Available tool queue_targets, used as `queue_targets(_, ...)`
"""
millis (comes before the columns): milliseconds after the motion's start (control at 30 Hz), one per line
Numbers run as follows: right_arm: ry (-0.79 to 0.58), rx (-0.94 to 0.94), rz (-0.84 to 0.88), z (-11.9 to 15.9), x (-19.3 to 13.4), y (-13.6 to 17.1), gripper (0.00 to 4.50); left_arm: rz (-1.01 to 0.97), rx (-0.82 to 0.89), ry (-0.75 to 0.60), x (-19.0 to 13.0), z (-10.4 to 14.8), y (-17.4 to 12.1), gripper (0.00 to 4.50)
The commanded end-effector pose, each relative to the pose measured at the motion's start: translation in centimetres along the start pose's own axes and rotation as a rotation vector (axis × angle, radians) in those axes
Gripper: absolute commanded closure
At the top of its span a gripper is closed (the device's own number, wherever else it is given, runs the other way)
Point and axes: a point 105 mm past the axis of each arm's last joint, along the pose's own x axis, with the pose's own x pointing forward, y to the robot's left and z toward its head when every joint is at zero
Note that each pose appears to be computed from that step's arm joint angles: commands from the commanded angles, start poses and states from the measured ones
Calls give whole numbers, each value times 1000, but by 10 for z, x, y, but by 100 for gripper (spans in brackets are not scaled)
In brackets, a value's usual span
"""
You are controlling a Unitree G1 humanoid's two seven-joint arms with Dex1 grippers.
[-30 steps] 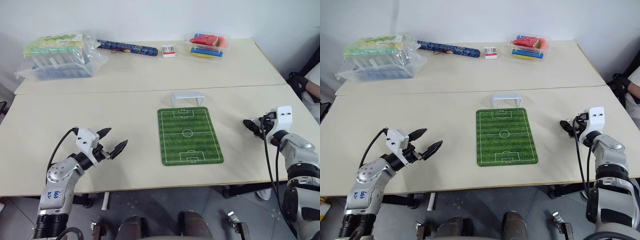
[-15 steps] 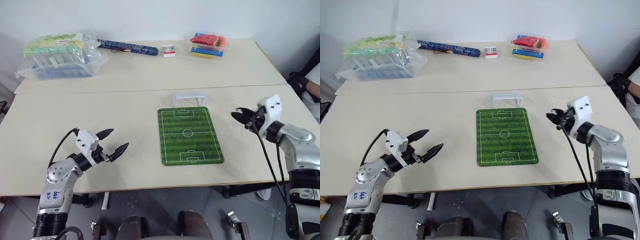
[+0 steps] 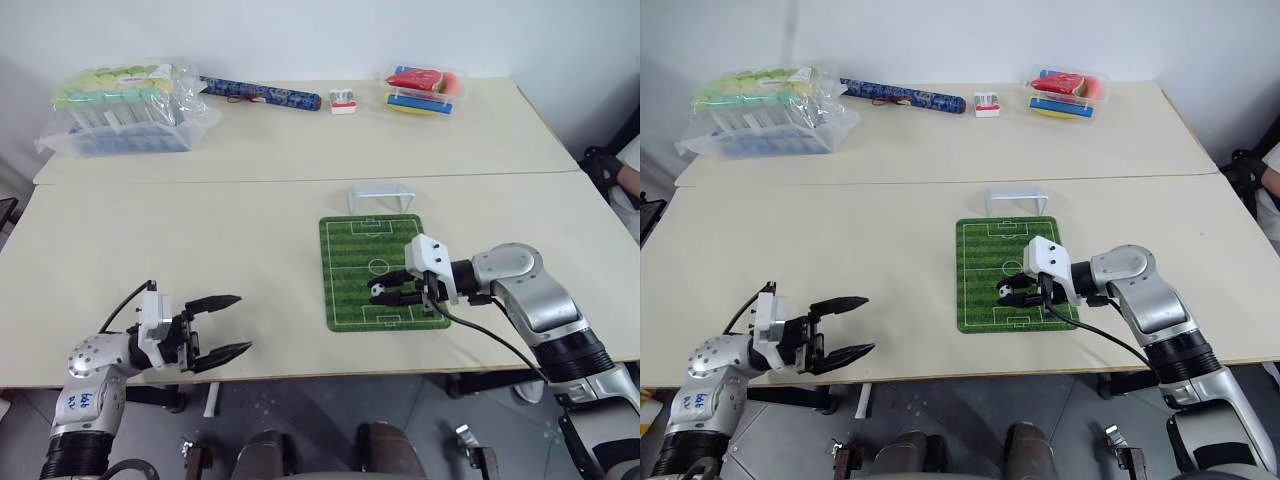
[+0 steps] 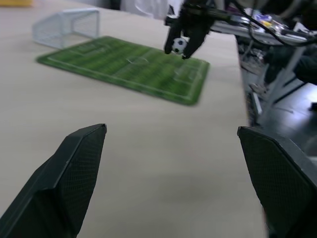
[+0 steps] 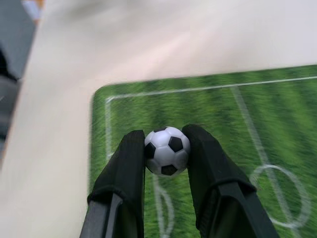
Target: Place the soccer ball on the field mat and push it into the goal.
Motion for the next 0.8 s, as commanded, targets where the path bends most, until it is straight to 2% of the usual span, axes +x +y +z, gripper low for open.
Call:
queue_targets(33, 17, -61, 55, -3, -1, 4, 365, 3, 53, -10, -10, 10, -2, 0)
queue_targets(267, -13, -35, 51, -10, 0, 0, 365, 32, 73, -11, -18, 14, 0, 0)
queue_targets(533, -8, -27, 59, -18, -2, -2, 365, 41, 84, -25, -12, 18, 3, 0)
queue_targets(733, -3, -21, 59, -21, -3, -1, 172, 56, 89, -20, -12, 19, 7, 0)
queue_targets(800, 1, -25, 62, -22, -3, -1, 172, 58, 91, -20, -11, 20, 9, 0)
